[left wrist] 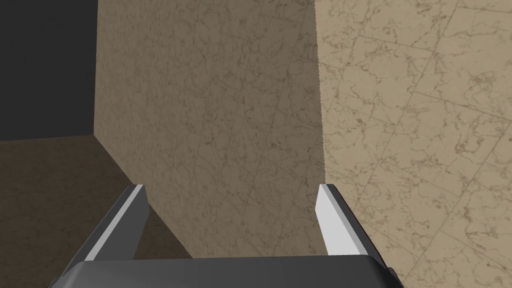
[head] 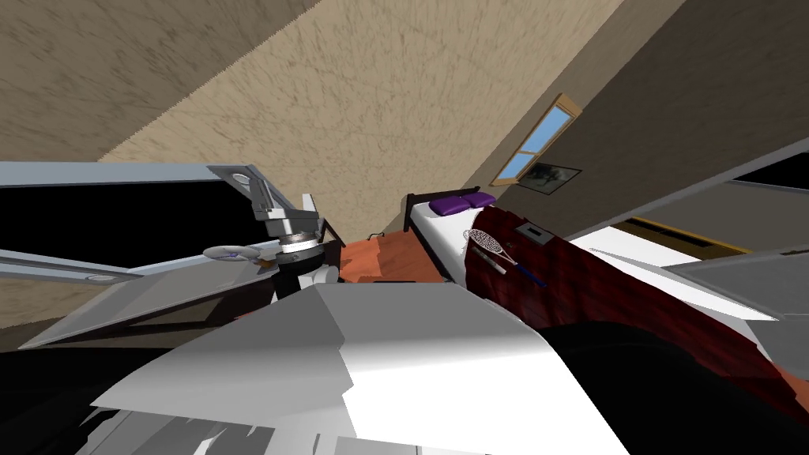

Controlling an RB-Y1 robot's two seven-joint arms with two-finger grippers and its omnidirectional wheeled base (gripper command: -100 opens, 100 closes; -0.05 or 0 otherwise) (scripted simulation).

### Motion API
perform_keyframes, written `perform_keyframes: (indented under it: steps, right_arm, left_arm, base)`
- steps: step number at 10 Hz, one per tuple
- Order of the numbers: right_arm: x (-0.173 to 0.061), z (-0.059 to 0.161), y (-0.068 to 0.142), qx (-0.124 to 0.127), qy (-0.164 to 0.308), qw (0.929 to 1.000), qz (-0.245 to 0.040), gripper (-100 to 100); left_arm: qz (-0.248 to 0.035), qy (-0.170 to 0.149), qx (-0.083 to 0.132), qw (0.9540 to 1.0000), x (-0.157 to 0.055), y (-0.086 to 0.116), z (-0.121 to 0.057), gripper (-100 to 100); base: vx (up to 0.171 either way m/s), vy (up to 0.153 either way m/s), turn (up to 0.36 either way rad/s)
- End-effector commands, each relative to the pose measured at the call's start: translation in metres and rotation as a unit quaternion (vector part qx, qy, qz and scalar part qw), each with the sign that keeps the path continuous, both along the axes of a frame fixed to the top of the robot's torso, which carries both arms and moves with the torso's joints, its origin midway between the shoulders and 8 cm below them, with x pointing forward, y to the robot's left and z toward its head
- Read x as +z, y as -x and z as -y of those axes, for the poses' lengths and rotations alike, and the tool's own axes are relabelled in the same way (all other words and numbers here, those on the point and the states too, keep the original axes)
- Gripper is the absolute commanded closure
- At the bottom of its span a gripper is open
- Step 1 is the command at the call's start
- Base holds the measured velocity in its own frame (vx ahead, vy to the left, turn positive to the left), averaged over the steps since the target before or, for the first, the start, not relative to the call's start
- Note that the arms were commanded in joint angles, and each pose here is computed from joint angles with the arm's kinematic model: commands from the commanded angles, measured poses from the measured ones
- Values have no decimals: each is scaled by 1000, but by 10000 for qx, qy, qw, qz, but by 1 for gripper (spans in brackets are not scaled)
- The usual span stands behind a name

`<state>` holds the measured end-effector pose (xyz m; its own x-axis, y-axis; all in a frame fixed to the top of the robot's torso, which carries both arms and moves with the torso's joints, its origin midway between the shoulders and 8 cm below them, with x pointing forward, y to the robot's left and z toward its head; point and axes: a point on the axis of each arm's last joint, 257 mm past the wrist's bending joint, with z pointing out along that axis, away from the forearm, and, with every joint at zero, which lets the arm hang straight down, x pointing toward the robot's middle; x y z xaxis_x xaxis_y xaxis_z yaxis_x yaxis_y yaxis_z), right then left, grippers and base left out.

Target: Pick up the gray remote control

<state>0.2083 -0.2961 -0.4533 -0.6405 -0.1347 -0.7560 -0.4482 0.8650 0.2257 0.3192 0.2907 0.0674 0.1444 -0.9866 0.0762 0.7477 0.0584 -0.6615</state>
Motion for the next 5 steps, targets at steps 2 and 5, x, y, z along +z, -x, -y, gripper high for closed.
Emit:
perform_keyframes:
  steps: [2,5]
  right_arm:
    - [-18,44,20,165,498,9982,-283,-100]
    - [-38,109,56,255,1146,9904,-733,-100]
  left_arm:
    - [0,0,0,10000,0,0,0,0]
    - [0,0,0,10000,0,0,0,0]
  base:
    - [63,-25,100]
    - [85,-42,133]
